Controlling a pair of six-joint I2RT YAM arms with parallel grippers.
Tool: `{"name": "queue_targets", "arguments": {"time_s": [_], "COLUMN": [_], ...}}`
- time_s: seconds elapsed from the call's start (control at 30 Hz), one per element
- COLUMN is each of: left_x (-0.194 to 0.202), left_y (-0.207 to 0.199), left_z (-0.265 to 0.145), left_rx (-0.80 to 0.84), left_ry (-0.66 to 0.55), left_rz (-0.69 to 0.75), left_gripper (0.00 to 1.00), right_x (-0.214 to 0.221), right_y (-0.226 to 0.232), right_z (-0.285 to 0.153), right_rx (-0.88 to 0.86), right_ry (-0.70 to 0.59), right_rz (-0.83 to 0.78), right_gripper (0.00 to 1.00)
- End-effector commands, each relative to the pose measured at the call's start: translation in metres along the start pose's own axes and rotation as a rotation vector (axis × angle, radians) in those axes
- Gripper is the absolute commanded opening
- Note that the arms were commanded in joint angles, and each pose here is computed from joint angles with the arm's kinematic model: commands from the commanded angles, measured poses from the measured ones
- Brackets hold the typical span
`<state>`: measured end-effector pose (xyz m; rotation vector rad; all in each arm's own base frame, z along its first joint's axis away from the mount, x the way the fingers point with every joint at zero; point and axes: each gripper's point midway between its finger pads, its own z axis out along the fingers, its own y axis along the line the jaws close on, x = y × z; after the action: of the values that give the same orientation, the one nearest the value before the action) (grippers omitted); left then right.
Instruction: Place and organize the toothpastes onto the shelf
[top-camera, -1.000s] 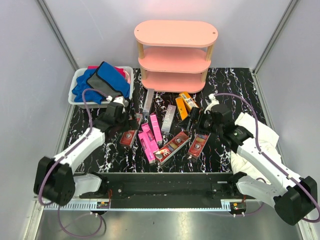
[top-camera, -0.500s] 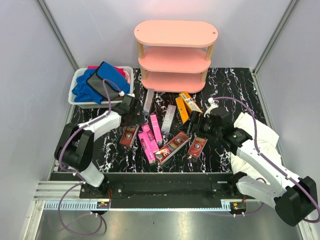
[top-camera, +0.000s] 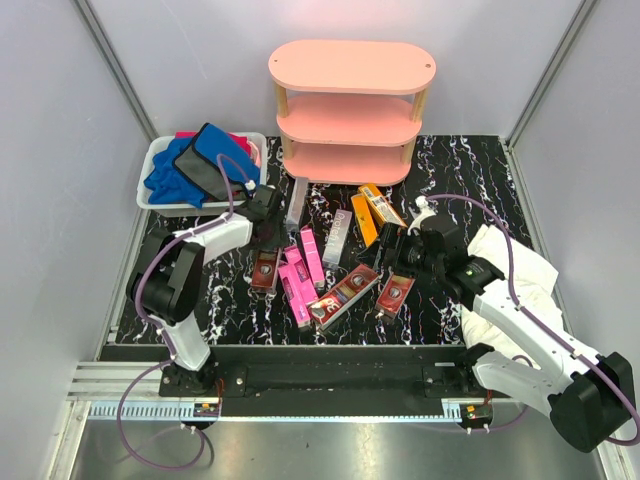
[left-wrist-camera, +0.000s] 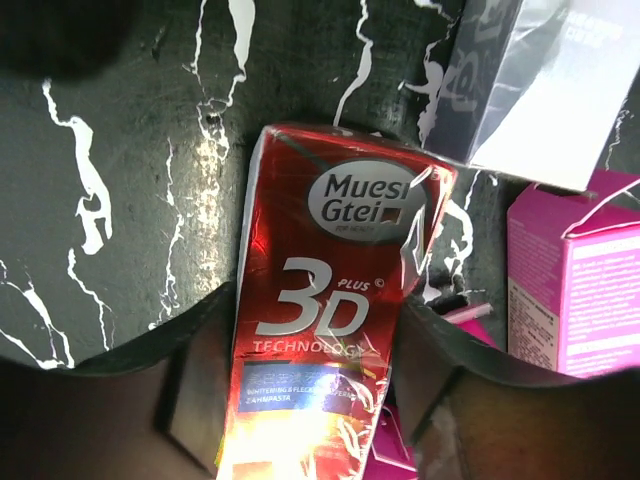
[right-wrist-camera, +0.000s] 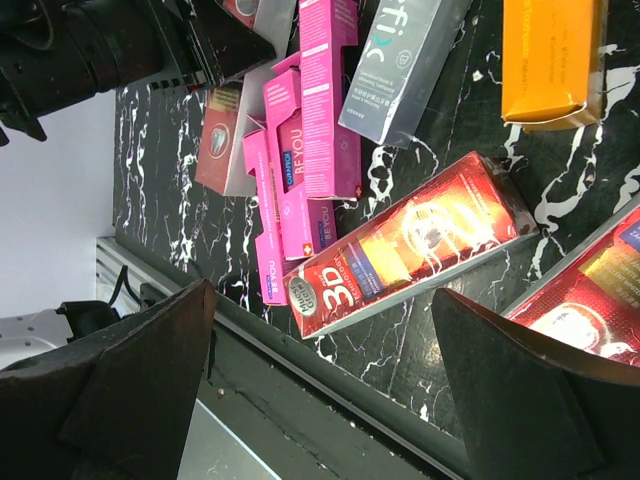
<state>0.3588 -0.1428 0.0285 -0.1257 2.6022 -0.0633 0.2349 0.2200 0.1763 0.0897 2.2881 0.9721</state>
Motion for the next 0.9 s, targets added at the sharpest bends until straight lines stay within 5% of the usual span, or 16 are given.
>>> {"name": "queue_targets", "arguments": {"time_s": [0.0, 0.43, 0.87], "left_x": [-0.001, -0.074, -0.090], "left_y": [-0.001, -0.018, -0.043], "left_z": [0.003, -0.114, -0.200], "left_rx": [-0.004, 0.163, 0.604], "left_ry": [-0.006, -0.275, -0.439], "left_rz": [-0.012, -0.066, -0.433], "left_gripper": [0.49, 0.47, 0.48], "right_x": [0.000, -0.010, -0.002], "right_y": [0.012, 0.025, 0.069], "right_z": [-0.001, -0.011, -0.012], "right_rx": [-0.054, -0.086, -0.054], "right_ry": [0.000, -0.034, -0.122], "right_rz": [-0.011, -0.017, -0.127], "right_gripper": [1.00, 1.00, 1.00]}}
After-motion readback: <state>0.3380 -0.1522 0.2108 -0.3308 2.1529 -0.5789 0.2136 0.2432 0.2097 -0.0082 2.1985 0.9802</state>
